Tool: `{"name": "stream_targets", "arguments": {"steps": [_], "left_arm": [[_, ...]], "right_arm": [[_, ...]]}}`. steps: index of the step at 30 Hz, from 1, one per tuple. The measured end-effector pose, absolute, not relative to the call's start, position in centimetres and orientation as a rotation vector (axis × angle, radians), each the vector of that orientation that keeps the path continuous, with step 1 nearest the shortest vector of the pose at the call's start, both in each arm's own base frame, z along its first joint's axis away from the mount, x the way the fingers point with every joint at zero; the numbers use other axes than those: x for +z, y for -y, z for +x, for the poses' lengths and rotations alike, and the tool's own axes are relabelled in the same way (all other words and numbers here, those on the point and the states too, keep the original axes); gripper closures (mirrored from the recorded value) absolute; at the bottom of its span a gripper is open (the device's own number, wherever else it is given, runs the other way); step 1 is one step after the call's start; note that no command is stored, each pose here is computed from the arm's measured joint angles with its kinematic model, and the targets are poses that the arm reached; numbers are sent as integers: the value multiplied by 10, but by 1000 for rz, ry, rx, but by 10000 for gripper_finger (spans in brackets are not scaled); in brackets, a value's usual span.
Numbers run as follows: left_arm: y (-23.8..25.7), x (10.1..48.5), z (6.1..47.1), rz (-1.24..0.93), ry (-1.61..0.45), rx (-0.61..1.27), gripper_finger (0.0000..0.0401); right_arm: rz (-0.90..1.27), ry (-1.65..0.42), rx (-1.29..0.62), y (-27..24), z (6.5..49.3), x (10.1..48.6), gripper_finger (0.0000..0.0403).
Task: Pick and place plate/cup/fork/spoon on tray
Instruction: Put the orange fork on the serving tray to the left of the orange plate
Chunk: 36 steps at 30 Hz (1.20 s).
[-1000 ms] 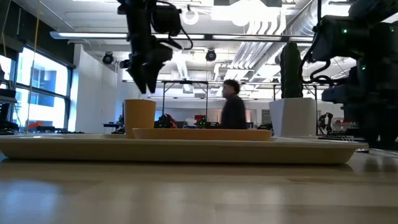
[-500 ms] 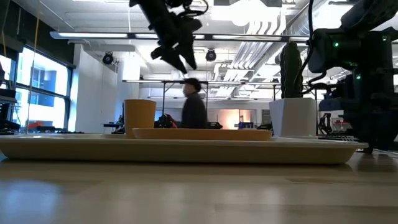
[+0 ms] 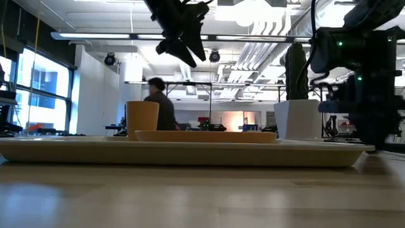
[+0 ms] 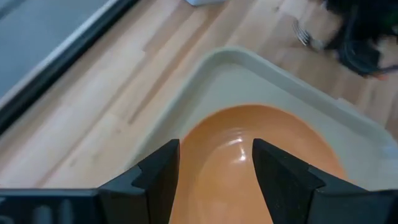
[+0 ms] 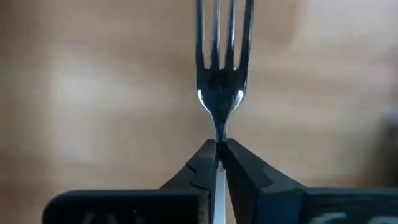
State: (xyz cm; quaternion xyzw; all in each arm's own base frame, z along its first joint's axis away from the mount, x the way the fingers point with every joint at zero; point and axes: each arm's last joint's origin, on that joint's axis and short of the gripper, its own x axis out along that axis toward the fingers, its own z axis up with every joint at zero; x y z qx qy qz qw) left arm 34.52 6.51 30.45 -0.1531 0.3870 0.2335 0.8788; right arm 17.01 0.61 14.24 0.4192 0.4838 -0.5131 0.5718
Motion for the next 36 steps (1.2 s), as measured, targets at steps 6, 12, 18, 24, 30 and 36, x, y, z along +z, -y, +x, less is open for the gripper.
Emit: {"name": "stream_targets", "arguments": {"steps": [6,12,18,24,30,36], "left_arm": [[-48,304,353,-318,-796,330,232],[-52,294,363,-285,-807,239,247],[-55,303,379,-305,-631,172,240],[-59,289,404,-285,-516,136,218],[-65,270,411,-343,-558,185,214],[-71,282,415,-347,-434,194,224]], "right_arm": [[977,-788,-1215,-9,186,192,396],[1018,-372,-1171,-2,216,239,398],[936,-305,-1108,8,234,264,400],[936,-225,-1041,13,245,278,400],[957,-119,-978,14,253,287,400],[936,-129,-981,14,253,287,400]]}}
